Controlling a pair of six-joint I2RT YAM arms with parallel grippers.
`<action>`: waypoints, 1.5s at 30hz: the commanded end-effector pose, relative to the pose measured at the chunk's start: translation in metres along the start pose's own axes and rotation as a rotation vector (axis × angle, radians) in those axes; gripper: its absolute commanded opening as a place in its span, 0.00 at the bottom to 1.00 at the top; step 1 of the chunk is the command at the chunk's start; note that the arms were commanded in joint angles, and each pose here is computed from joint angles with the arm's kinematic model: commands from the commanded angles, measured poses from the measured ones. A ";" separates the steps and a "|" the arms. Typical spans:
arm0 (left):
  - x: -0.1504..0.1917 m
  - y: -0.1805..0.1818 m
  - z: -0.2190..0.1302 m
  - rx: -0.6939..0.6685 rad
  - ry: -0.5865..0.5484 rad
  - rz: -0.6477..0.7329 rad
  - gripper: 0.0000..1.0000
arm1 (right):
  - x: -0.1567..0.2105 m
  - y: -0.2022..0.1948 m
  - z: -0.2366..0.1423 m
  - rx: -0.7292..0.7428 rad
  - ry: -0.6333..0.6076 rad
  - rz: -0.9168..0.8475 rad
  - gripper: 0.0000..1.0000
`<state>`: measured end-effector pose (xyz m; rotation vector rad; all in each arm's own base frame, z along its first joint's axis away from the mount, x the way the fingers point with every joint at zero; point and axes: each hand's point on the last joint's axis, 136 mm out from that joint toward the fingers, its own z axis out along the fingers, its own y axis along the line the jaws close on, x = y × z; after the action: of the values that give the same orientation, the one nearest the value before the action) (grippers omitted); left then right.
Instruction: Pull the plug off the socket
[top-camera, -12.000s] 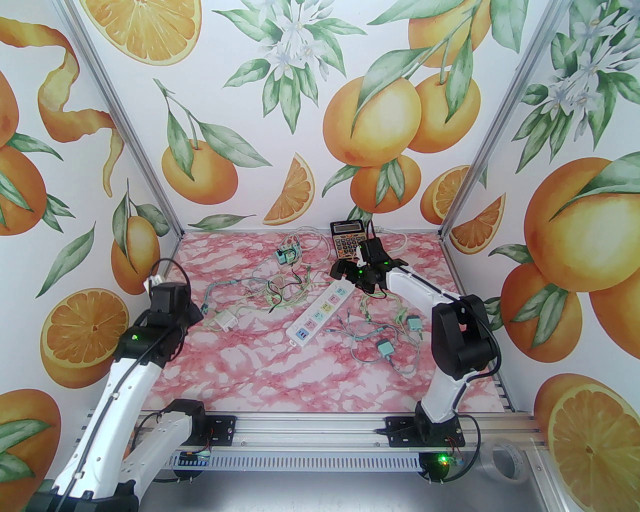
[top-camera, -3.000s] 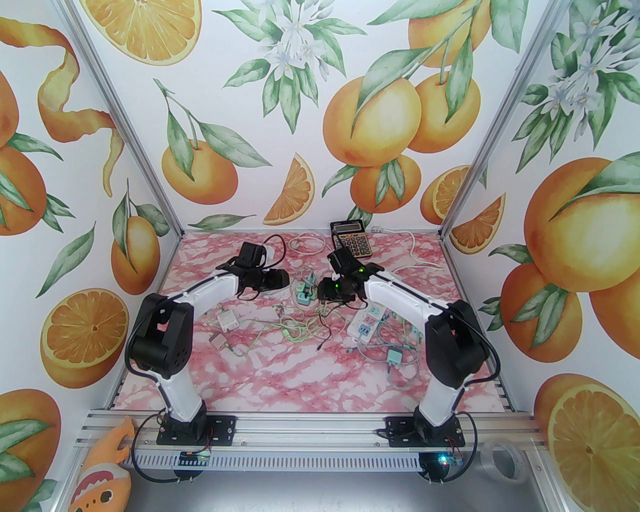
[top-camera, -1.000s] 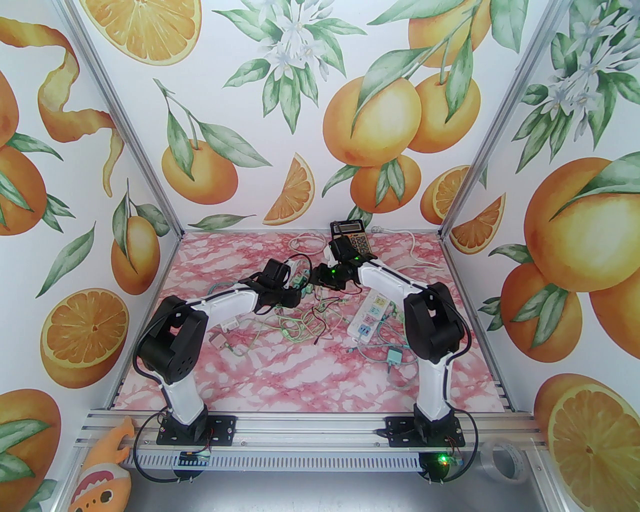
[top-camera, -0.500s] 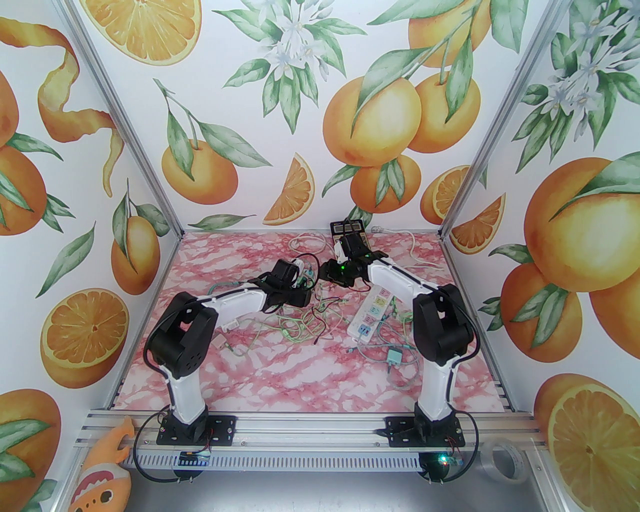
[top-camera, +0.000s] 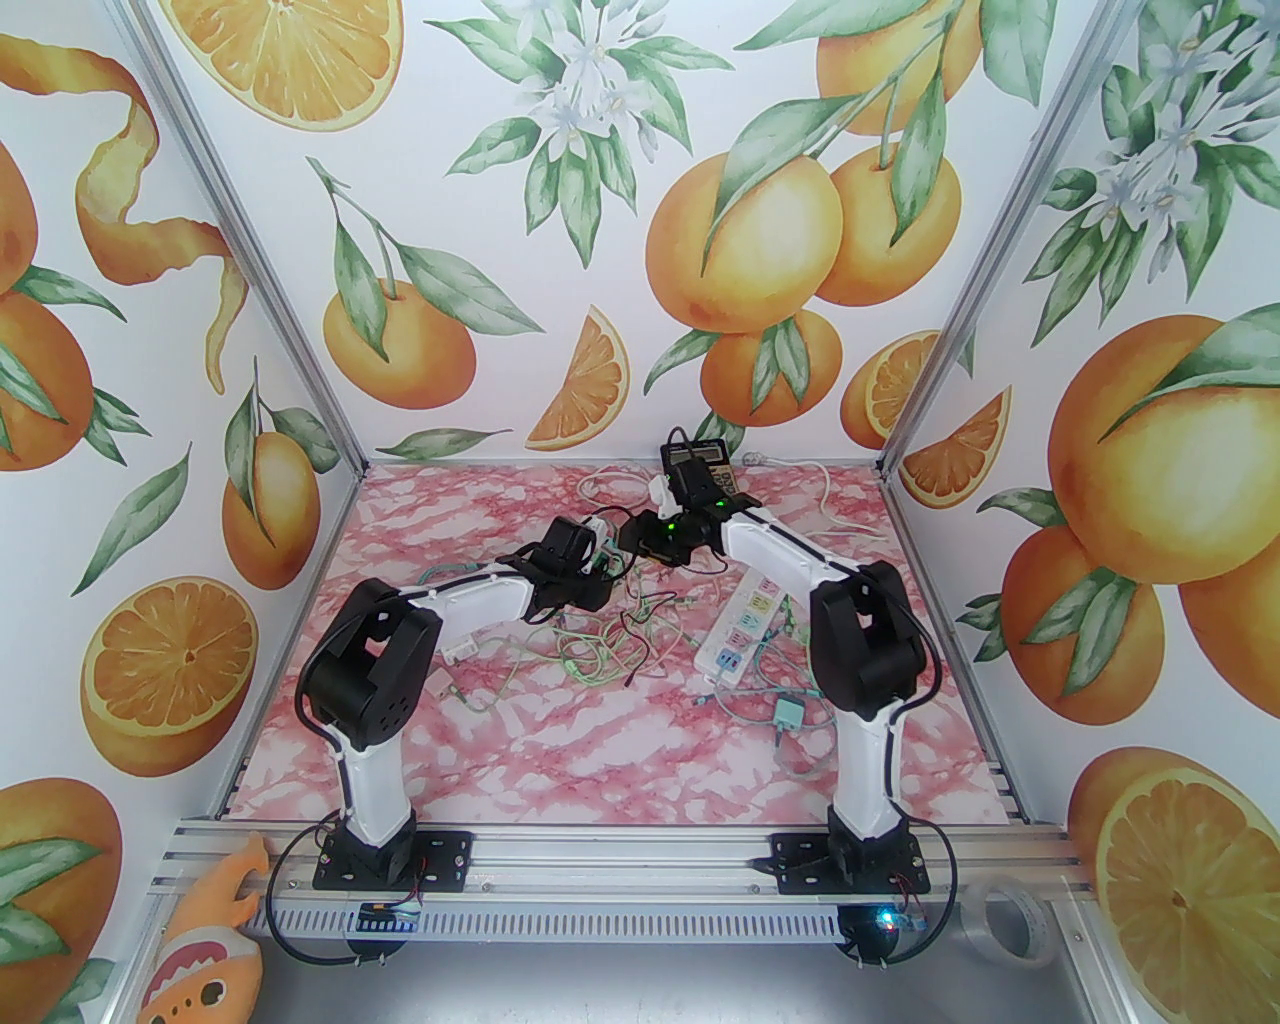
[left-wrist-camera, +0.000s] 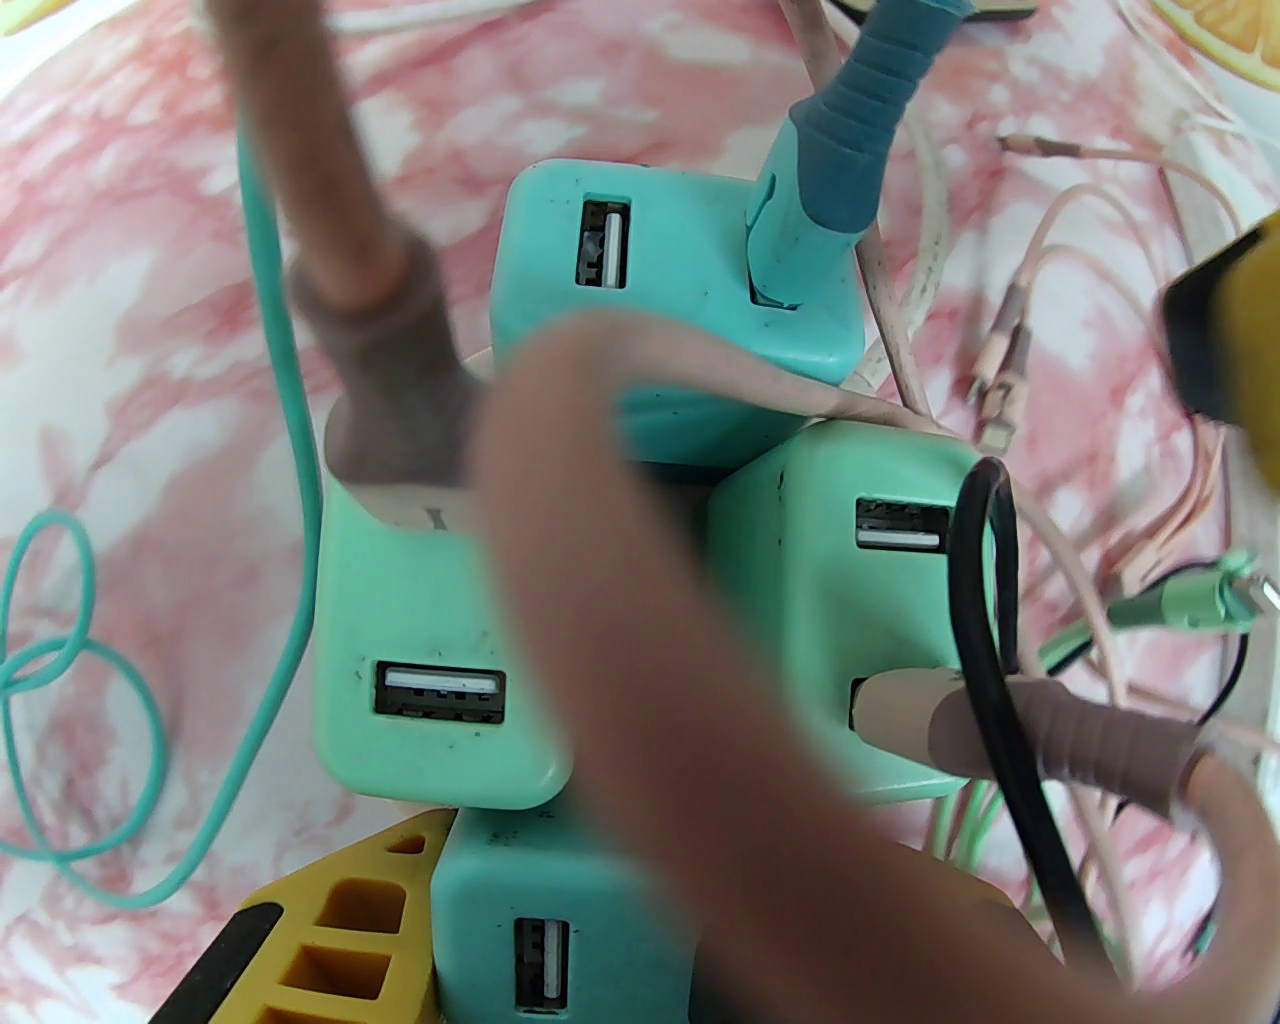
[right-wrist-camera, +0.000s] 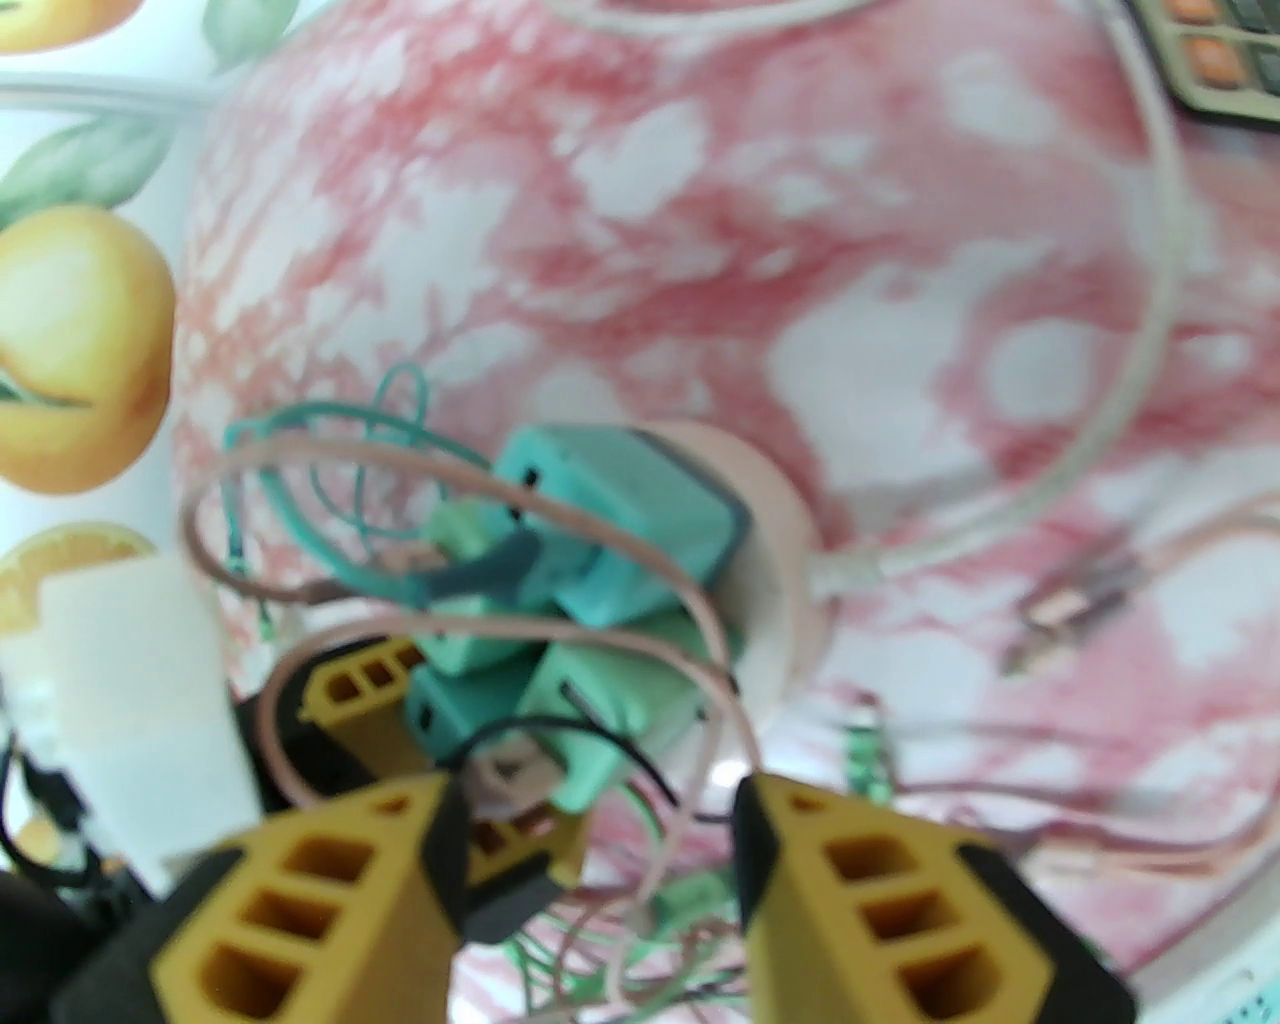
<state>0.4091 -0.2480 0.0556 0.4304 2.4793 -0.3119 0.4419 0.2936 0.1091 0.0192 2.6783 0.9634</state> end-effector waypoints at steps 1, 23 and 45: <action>-0.004 0.000 -0.014 0.021 -0.014 0.006 0.32 | 0.006 0.003 0.013 -0.028 0.040 0.004 0.49; -0.003 -0.009 -0.013 0.072 -0.001 0.015 0.31 | 0.000 -0.031 0.033 0.162 0.026 -0.086 0.50; -0.012 -0.008 -0.014 0.064 -0.021 0.008 0.22 | 0.047 -0.068 0.045 0.217 0.200 -0.038 0.47</action>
<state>0.4069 -0.2456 0.0553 0.4614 2.4848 -0.3334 0.4486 0.3068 0.0756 -0.1043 2.7325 0.9433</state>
